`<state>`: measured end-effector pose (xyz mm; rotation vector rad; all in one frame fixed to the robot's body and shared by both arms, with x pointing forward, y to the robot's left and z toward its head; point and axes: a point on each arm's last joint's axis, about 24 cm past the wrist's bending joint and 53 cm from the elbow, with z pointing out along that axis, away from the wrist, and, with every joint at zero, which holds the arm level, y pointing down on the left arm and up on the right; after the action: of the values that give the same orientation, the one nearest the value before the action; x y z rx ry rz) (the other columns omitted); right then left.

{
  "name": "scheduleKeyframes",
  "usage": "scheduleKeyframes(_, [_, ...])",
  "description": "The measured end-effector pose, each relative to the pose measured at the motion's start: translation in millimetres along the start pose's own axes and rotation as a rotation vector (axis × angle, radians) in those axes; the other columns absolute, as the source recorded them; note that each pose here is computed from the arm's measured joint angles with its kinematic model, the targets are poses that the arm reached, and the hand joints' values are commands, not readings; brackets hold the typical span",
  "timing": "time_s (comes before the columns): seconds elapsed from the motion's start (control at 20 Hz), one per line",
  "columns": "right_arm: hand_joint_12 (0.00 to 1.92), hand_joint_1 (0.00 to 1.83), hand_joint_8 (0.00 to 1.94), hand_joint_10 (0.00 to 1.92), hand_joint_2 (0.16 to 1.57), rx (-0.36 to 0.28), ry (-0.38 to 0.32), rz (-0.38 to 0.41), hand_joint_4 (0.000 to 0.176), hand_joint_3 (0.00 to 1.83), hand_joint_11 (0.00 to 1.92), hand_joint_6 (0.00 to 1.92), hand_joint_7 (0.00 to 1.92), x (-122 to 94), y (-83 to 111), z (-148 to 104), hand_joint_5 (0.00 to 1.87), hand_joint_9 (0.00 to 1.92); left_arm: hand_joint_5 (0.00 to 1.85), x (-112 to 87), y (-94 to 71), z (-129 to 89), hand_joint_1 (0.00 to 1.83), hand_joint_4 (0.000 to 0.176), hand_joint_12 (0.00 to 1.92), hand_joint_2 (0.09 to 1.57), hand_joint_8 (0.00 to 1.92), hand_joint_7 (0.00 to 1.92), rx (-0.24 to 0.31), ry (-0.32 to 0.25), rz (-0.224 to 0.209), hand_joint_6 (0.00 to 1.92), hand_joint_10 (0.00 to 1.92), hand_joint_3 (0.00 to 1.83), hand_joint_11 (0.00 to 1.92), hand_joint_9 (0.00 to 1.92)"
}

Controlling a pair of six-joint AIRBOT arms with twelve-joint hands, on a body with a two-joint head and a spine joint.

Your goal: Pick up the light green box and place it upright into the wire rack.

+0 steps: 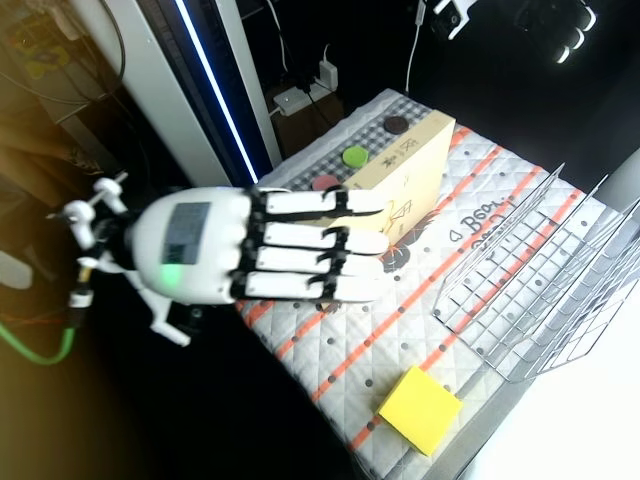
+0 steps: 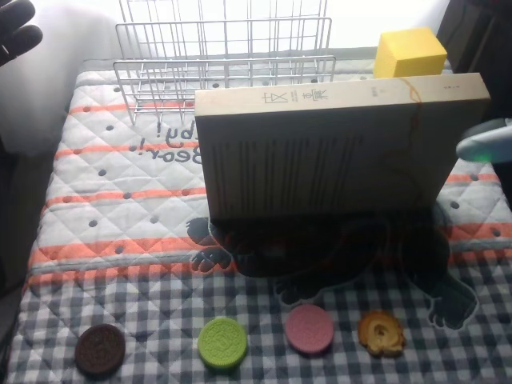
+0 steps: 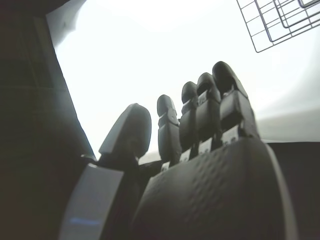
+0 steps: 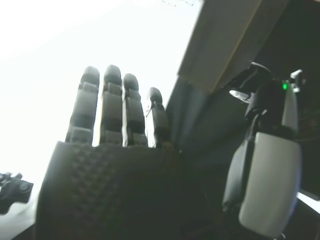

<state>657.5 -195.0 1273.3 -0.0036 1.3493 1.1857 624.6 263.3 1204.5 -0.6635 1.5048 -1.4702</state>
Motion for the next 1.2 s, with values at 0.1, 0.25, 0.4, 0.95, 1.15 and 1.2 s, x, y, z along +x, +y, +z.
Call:
scheduleKeyframes(0.1, [0.0,0.47,0.0,0.0,0.8,-0.036,-0.015,0.003,0.176,0.02,0.0,0.0,0.0,-3,11.3,-1,0.0,0.0,0.31,-1.2,0.1,-1,0.38,0.106,0.61,1.18,0.0,0.27,0.001,-0.004,0.0,0.0,0.0,0.0,0.0,0.22])
scheduleKeyframes(0.25, [0.0,0.57,0.0,0.0,0.82,-0.057,-0.037,-0.011,0.176,0.01,0.0,0.0,0.0,-15,19.0,-6,0.0,0.0,0.31,-2.6,1.7,-1,0.38,0.116,0.67,1.18,0.0,0.28,-0.005,-0.01,-0.002,0.0,0.0,0.0,0.0,0.24])
scheduleKeyframes(0.4, [0.0,0.61,0.0,0.0,0.73,-0.046,-0.032,-0.015,0.176,0.0,0.0,0.0,0.0,-14,16.2,-6,0.0,0.0,0.31,-1.6,1.2,-1,0.38,0.12,0.7,1.18,0.0,0.29,-0.003,-0.006,-0.001,0.0,0.0,0.0,0.0,0.24])
scheduleKeyframes(0.95, [0.0,0.67,0.0,0.0,0.73,-0.067,0.14,-0.03,0.172,0.0,0.0,0.0,0.0,40,15.3,26,0.0,0.0,0.32,-1.4,1.7,-1,0.41,0.118,0.72,1.17,0.0,0.29,-0.004,-0.006,-0.002,0.0,0.0,0.0,0.0,0.25])
scheduleKeyframes(1.15, [0.01,0.66,0.0,0.0,0.74,-0.083,0.204,-0.052,0.176,0.0,0.02,0.0,0.0,58,20.6,43,0.0,0.0,0.33,0.4,2.9,-1,0.41,0.116,0.73,1.17,0.0,0.3,-0.009,0.001,0.001,0.0,0.0,0.0,0.0,0.26])
scheduleKeyframes(1.2, [0.02,0.66,0.0,0.0,0.75,-0.093,0.21,-0.06,0.176,0.01,0.04,0.0,0.0,59,23.2,46,0.0,0.0,0.33,0.3,3.2,-1,0.41,0.119,0.72,1.17,0.0,0.31,-0.01,0.001,0.001,0.0,0.0,0.0,0.0,0.26])
